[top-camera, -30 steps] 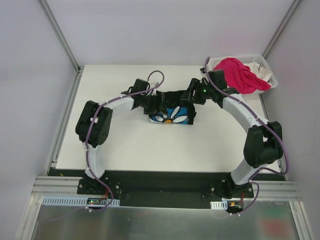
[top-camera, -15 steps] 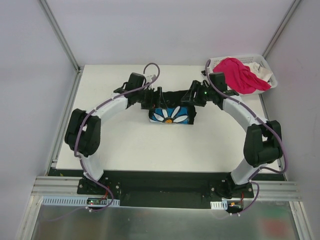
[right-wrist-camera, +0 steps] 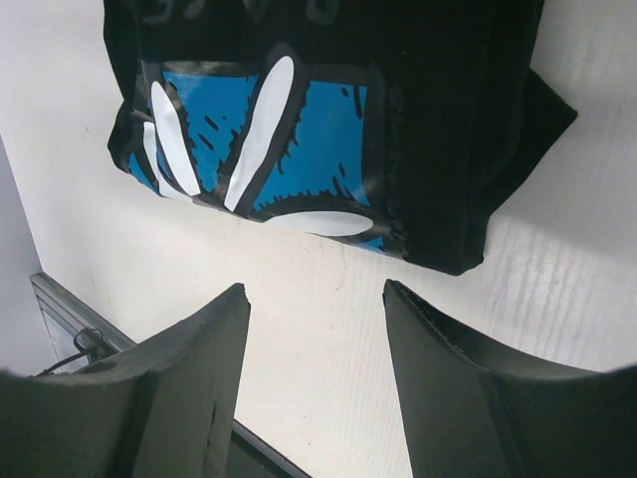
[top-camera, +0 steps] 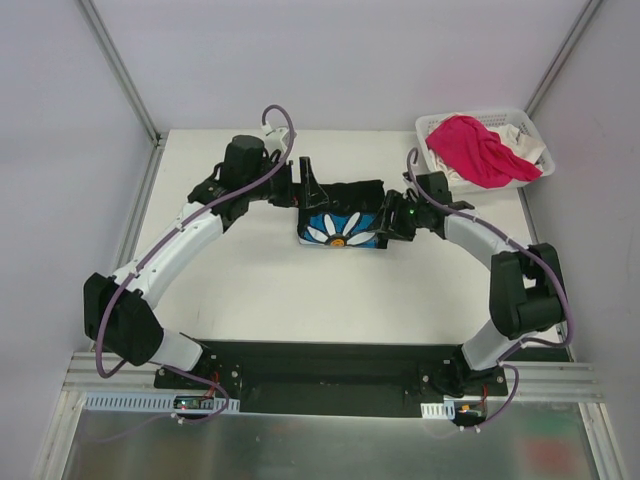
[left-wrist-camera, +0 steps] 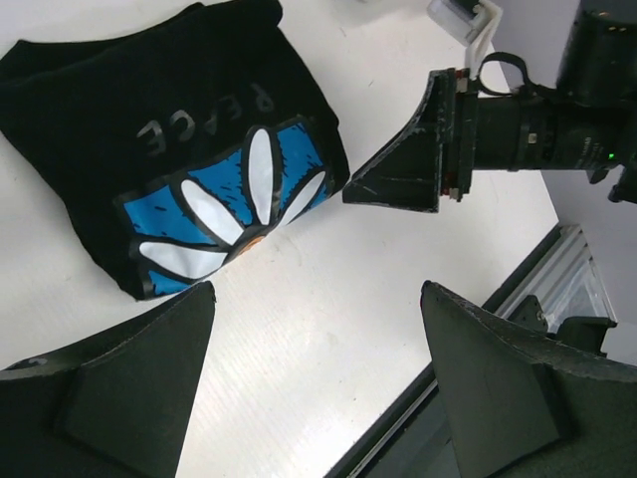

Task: Fold and stack the t-shirts
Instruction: Put the neatly folded tshirt into the corner of the board with the right arm

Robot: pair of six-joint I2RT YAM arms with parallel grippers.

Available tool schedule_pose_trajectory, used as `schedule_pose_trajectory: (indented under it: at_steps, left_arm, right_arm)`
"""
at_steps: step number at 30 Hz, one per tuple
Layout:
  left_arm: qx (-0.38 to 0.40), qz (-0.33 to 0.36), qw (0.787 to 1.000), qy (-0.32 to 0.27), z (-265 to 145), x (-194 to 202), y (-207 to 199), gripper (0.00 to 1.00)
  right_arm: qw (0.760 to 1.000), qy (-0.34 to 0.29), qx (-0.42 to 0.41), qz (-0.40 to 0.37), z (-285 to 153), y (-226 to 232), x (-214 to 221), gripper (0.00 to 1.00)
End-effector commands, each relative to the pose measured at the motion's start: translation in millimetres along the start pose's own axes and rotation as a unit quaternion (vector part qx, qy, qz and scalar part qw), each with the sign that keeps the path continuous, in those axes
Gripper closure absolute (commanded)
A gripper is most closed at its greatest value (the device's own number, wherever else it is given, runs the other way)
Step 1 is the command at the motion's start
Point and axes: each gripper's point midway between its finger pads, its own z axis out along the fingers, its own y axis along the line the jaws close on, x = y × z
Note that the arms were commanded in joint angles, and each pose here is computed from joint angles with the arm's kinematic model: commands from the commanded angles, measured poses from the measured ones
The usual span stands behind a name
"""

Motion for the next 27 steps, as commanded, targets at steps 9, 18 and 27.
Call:
schedule_pose_trajectory:
  at_steps: [9, 18, 27]
  left_arm:
    - [-0.016, 0.001, 1.000, 0.012, -11, 20, 8, 0.16]
    - [-0.006, -0.005, 1.000, 0.026, -10, 29, 7, 0.17]
    - [0.001, -0.005, 0.999, 0.034, -6, 31, 6, 0.17]
  right_arm:
    - [0.999, -0.037, 0.010, 0.010, 10, -25, -42, 0.40]
    - [0.999, -0.038, 0.007, 0.037, 27, -43, -64, 0.40]
    - [0.998, -0.029, -0.020, 0.057, 47, -42, -69, 0.40]
